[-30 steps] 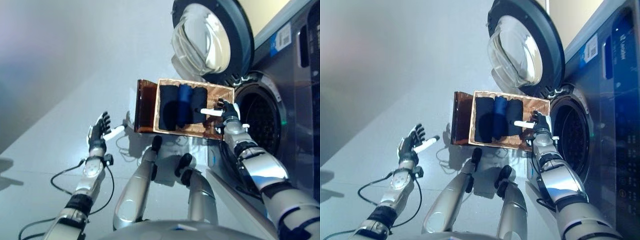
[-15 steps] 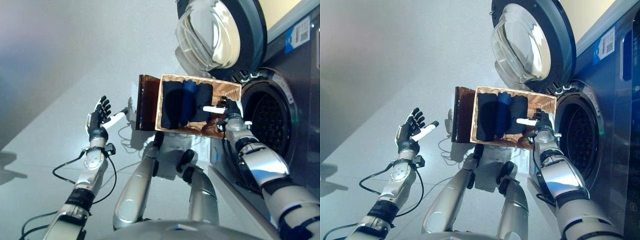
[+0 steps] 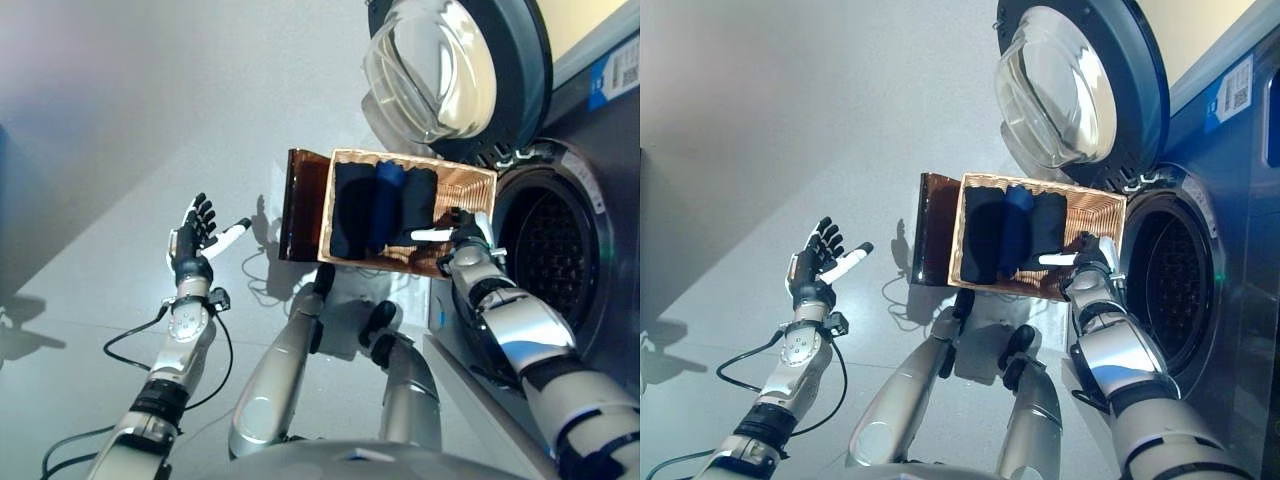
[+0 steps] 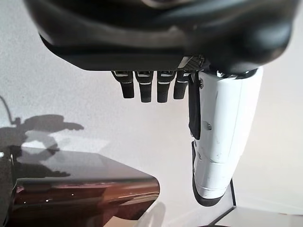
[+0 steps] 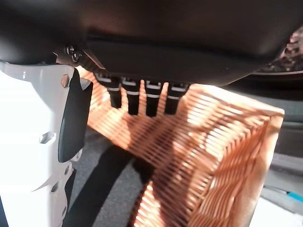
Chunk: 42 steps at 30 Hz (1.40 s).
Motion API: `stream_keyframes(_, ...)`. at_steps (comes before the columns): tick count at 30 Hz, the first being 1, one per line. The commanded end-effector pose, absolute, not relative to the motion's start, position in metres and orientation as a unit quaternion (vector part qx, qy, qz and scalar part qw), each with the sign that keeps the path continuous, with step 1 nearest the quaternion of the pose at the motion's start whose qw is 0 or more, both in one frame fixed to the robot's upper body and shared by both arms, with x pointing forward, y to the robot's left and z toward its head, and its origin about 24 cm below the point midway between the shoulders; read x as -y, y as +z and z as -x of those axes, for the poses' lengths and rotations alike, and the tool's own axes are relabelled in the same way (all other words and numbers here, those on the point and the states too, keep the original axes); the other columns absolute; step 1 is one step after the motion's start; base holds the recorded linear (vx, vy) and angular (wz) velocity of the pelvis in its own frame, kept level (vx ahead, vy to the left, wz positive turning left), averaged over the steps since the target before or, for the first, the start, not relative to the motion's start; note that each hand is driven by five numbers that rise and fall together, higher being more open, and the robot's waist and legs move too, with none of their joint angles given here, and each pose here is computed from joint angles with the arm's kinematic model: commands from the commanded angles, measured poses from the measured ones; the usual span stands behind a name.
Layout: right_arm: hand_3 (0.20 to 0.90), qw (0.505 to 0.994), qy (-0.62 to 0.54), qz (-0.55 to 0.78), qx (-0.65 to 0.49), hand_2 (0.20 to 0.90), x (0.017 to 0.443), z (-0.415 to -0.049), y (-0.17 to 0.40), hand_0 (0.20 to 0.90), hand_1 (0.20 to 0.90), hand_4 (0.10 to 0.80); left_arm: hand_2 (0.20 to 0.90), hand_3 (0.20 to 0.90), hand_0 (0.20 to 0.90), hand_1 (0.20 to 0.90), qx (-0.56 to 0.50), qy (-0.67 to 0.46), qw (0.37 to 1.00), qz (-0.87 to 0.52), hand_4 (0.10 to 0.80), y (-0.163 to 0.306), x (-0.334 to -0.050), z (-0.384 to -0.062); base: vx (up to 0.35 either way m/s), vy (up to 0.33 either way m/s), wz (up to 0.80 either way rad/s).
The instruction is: Pick up the clothes and place them into the washing machine
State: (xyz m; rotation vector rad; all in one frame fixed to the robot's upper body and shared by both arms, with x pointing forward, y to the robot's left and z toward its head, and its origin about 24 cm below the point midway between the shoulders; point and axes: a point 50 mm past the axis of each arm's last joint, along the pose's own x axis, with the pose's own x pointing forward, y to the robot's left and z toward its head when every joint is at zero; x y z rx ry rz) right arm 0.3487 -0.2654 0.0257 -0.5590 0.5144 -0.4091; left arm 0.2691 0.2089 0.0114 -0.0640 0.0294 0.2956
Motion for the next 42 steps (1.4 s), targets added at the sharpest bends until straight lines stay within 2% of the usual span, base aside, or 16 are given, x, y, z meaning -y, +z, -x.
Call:
stream_keyframes(1, 0.900, 0.897, -0.247, 0.303, -0.206, 0.900, 0.291, -0.354, 0.055, 0.900, 0.900, 0.800, 0.900, 0.900, 0.900, 0.900, 0.090, 0.163, 0.982, 0.041, 0.800, 0.048, -0.217, -0.268, 0.011, -0.010, 0.04)
stream_keyframes(2, 0.900, 0.898, -0.247, 0.302, -0.203, 0.900, 0.291, -0.355, 0.056, 0.900, 0.900, 0.800, 0.900, 0.900, 0.900, 0.900, 0.089, 0.165, 0.981, 0.040, 0.800, 0.047, -0.218, -0.268, 0.009, -0.006, 0.06)
stream_keyframes(3, 0.763, 0.899, -0.249, 0.301, -0.199, 0.763, 0.291, -0.356, 0.059, 0.763, 0.763, 0.702, 0.900, 0.900, 0.900, 0.900, 0.089, 0.167, 0.981, 0.041, 0.800, 0.048, -0.218, -0.269, 0.004, -0.003, 0.07)
stream_keyframes(4, 0.691, 0.899, -0.250, 0.301, -0.197, 0.691, 0.291, -0.357, 0.061, 0.691, 0.691, 0.651, 0.900, 0.900, 0.900, 0.900, 0.091, 0.168, 0.981, 0.041, 0.800, 0.049, -0.218, -0.269, 0.001, 0.005, 0.09)
stream_keyframes(5, 0.524, 0.899, -0.250, 0.301, -0.195, 0.524, 0.292, -0.358, 0.063, 0.524, 0.524, 0.531, 0.900, 0.900, 0.900, 0.900, 0.091, 0.170, 0.980, 0.041, 0.800, 0.049, -0.218, -0.270, 0.002, 0.025, 0.10)
stream_keyframes(6, 0.310, 0.899, -0.251, 0.303, -0.190, 0.310, 0.292, -0.361, 0.068, 0.310, 0.310, 0.378, 0.900, 0.900, 0.900, 0.900, 0.096, 0.174, 0.979, 0.043, 0.800, 0.051, -0.219, -0.271, 0.001, 0.024, 0.16)
stream_keyframes(7, 0.200, 0.899, -0.251, 0.303, -0.190, 0.200, 0.292, -0.361, 0.068, 0.200, 0.200, 0.300, 0.900, 0.900, 0.900, 0.900, 0.096, 0.174, 0.979, 0.043, 0.800, 0.051, -0.219, -0.271, 0.004, 0.031, 0.22)
stream_keyframes(30, 0.200, 0.892, -0.280, 0.322, -0.150, 0.200, 0.299, -0.373, 0.103, 0.200, 0.200, 0.300, 0.900, 0.900, 0.900, 0.900, 0.107, 0.209, 0.971, 0.043, 0.800, 0.056, -0.229, -0.267, -0.001, 0.012, 0.05)
stream_keyframes(42, 0.200, 0.928, -0.266, 0.210, -0.153, 0.200, 0.279, -0.364, 0.065, 0.200, 0.200, 0.300, 0.900, 0.900, 0.900, 0.900, 0.065, 0.225, 0.971, 0.046, 0.800, 0.038, -0.242, -0.259, 0.000, -0.002, -0.11)
